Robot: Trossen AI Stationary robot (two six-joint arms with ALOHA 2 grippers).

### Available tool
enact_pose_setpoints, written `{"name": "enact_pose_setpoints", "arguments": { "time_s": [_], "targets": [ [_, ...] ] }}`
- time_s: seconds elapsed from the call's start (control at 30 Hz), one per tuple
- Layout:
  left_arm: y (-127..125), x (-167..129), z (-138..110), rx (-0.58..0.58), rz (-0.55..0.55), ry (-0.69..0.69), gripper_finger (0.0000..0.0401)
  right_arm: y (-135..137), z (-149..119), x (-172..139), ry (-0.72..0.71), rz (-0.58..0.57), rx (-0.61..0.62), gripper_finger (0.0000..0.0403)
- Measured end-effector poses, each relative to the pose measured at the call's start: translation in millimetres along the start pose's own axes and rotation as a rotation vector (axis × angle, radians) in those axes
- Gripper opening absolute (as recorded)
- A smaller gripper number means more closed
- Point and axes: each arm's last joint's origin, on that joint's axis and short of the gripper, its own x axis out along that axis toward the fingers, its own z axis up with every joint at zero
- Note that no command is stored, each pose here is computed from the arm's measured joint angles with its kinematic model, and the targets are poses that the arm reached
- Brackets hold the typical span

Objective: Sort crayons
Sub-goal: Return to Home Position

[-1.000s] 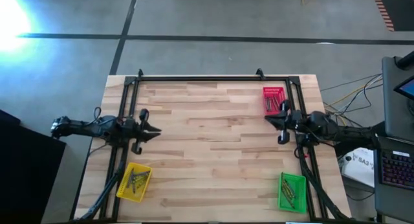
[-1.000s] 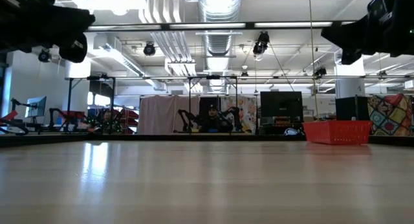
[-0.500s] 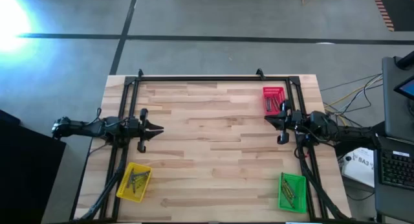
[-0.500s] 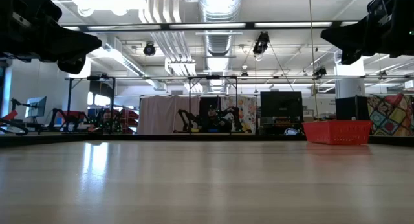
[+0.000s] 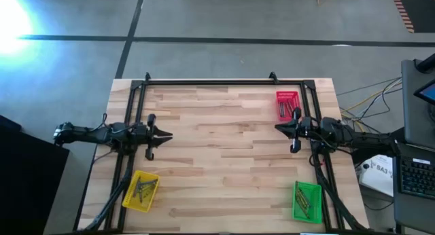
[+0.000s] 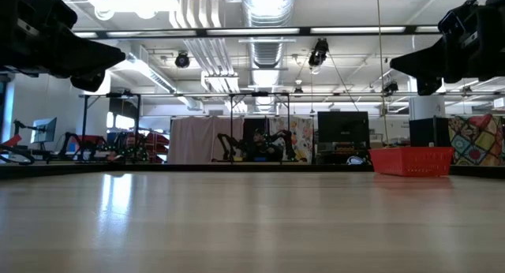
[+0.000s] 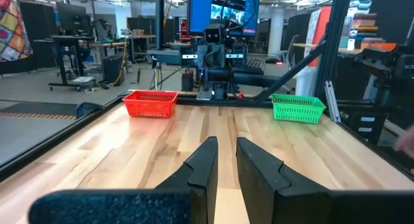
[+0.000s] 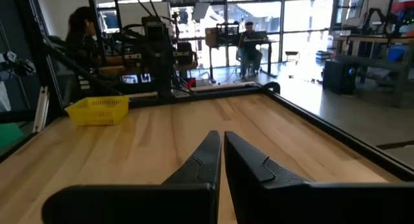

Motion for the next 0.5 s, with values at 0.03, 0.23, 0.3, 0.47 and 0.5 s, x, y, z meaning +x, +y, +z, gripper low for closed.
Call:
{"name": "enact_pose_setpoints", "arguments": {
  "time_s": [0.03, 0.23, 0.3, 0.47, 0.5],
  "targets": [
    [0.0, 0.0, 0.2, 0.0, 0.0, -0.001, 0.004, 0.0, 0.1, 0.0, -0.001, 0.0, 0.0, 0.0013],
    [-0.1, -0.5, 5.4, -0.004, -0.001, -0.023, 0.004, 0.0, 0.1, 0.0, -0.001, 0.0, 0.0, 0.0013],
    [-0.1, -0.6, 6.1, -0.004, -0.001, -0.024, 0.004, 0.0, 0.1, 0.0, -0.001, 0.0, 0.0, 0.0013],
    [-0.1, -0.9, 8.0, -0.005, -0.002, -0.031, 0.004, 0.0, 0.0, 0.0, -0.001, 0.0, -0.001, 0.0013],
    [-0.1, -0.9, 8.0, -0.005, -0.002, -0.031, 0.004, 0.0, 0.0, 0.0, -0.001, 0.0, 0.0, 0.0013]
  ]
}}
